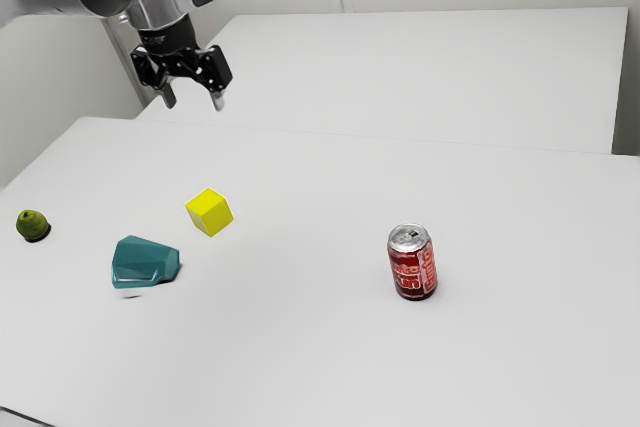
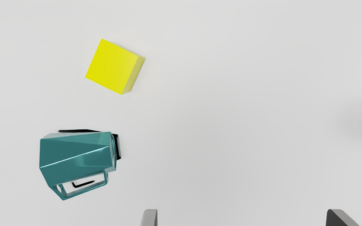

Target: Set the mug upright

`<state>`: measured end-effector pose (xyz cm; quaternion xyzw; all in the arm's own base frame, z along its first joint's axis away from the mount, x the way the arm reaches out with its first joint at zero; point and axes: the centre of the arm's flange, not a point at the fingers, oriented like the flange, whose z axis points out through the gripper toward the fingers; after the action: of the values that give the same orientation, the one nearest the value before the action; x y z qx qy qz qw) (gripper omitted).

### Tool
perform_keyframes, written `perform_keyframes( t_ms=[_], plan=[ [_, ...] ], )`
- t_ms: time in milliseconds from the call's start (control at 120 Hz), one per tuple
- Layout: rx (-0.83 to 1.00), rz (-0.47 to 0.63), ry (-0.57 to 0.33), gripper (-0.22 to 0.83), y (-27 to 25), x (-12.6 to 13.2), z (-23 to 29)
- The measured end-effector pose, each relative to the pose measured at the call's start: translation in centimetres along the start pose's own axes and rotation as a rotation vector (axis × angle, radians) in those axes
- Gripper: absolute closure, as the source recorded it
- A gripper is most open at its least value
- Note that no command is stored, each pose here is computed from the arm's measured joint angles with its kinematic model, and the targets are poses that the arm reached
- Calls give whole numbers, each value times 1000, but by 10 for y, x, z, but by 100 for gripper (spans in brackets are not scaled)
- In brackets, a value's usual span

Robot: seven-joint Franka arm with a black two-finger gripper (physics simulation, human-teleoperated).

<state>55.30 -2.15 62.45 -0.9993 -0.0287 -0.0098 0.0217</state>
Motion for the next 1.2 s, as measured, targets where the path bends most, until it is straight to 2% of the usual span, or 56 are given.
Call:
perform_keyframes(
  t_ms=[258,408,742,1017,1200],
  plan=[
    [0,1,4,2,0,-11,-3],
    [1,-35,6,2,-21,-15,-5],
    [-36,-188,-35,2,-131,-29,11],
    [-198,-292,-53,2,-224,-61,42],
    [-335,-318,-19,2,-271,-78,83]
  ],
)
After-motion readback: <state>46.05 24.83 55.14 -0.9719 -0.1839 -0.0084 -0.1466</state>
